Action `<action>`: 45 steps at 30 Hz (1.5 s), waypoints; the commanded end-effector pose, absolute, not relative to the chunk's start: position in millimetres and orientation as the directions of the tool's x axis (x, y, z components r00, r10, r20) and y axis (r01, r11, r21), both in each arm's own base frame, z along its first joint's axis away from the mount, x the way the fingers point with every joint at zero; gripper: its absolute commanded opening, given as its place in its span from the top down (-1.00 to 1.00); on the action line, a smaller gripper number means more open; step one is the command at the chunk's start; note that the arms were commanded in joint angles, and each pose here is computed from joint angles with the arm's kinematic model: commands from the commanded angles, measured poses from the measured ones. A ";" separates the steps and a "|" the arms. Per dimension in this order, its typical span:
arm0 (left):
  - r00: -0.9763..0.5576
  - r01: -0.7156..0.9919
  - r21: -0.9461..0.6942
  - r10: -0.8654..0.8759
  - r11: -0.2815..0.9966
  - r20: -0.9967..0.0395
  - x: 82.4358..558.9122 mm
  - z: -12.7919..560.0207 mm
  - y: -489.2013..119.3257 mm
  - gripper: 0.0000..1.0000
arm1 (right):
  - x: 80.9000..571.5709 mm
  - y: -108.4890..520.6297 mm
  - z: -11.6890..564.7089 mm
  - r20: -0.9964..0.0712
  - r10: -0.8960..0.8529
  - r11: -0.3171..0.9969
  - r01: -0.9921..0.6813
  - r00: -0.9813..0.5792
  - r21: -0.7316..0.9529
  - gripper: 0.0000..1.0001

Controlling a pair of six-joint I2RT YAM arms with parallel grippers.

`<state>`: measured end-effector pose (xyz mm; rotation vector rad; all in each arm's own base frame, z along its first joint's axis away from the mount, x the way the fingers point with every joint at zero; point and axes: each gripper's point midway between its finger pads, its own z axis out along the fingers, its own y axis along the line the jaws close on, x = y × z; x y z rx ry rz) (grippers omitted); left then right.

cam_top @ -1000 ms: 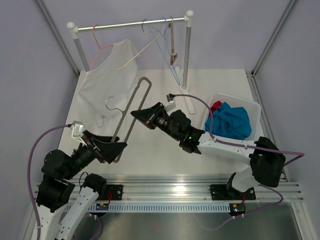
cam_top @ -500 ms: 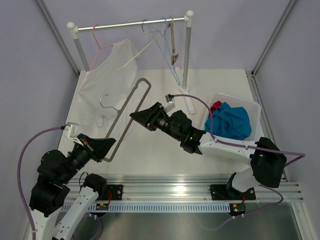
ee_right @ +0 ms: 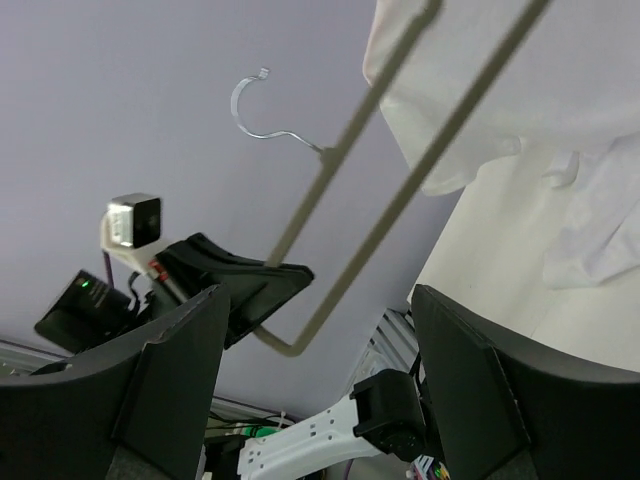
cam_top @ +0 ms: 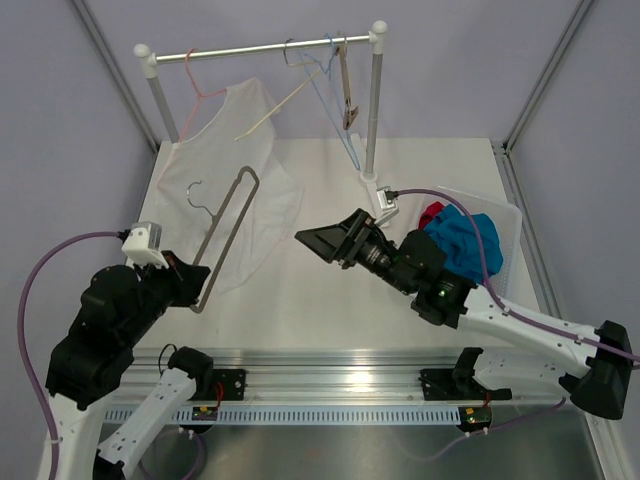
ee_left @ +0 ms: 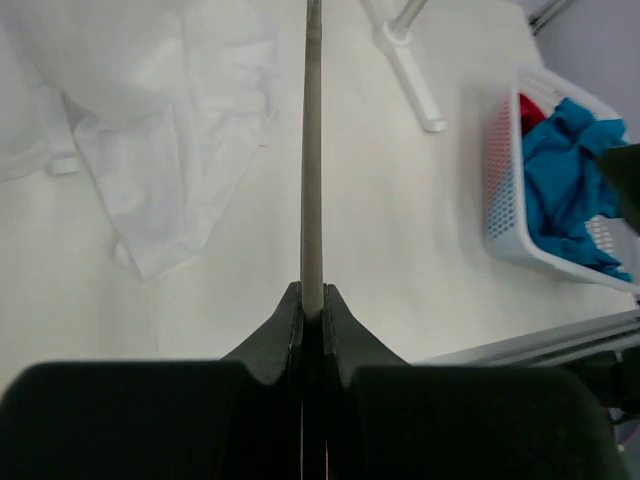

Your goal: Remove the t-shirt from the hanger

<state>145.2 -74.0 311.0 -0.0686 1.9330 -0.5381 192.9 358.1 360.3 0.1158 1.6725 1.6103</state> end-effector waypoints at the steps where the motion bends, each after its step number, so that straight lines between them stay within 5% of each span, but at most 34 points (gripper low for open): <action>1: -0.430 0.140 -0.298 -0.213 0.944 -0.877 150.1 312.6 -57.6 1.00 | 193.4 335.8 364.0 -0.544 0.579 0.263 -0.493 -0.607 0.829 -0.66; 23: -0.255 0.140 -0.107 -0.069 0.984 -0.965 353.6 417.7 -100.6 1.00 | 168.4 314.3 377.6 -0.638 0.525 0.290 -0.587 -0.563 0.756 -0.66; 45: -0.209 0.193 -0.143 -0.102 0.971 -0.973 435.4 450.0 -119.6 1.00 | 169.8 322.8 373.7 -0.671 0.483 0.318 -0.601 -0.562 0.733 -0.66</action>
